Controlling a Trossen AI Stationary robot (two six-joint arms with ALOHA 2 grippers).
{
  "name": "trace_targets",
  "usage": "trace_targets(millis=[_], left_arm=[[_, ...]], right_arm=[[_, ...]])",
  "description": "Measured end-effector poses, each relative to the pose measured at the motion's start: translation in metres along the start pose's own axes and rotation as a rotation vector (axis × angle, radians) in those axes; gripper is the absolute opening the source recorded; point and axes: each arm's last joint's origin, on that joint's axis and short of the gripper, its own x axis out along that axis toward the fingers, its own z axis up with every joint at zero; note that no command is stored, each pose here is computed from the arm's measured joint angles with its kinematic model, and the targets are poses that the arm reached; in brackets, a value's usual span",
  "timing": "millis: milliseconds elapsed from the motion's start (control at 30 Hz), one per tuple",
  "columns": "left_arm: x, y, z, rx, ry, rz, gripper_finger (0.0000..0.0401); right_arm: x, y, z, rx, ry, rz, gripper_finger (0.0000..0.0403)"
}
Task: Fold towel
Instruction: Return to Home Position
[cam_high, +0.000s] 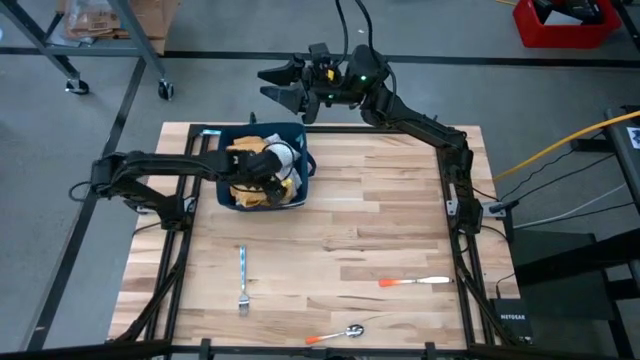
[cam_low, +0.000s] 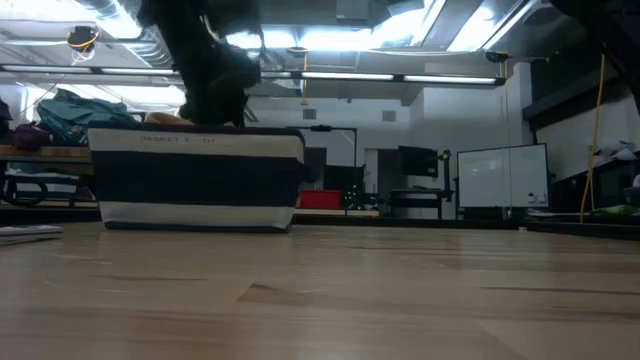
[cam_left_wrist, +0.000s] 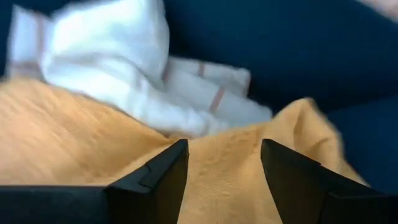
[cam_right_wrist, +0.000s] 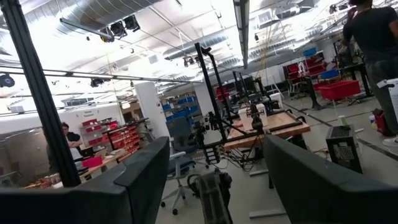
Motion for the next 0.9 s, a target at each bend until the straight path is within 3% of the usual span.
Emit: trace_targets(millis=[333,533,700,900], left_arm=[[-0.057,0.022,0.018,-0.04,-0.191,-0.028,0.0194],[-0.127,0.037,0.015,0.033,-0.347,-0.078,0.0194],[-0.194,0.059,-0.007,0.013,-0.534,-0.15,0.0194],[-0.242,0.088,-0.046,-0.05,-0.734,-0.211,0.0194]], right_arm=[[-0.005,0.006,0.009,-0.01,0.01,0.051,0.0264],[-0.029,0.019,0.045,-0.036,0.023,0.088,0.0264],[-0.073,0.034,0.078,0.002,0.159,-0.016,0.0264],[-0.125,0.051,0.095,0.11,0.331,-0.226,0.0264]])
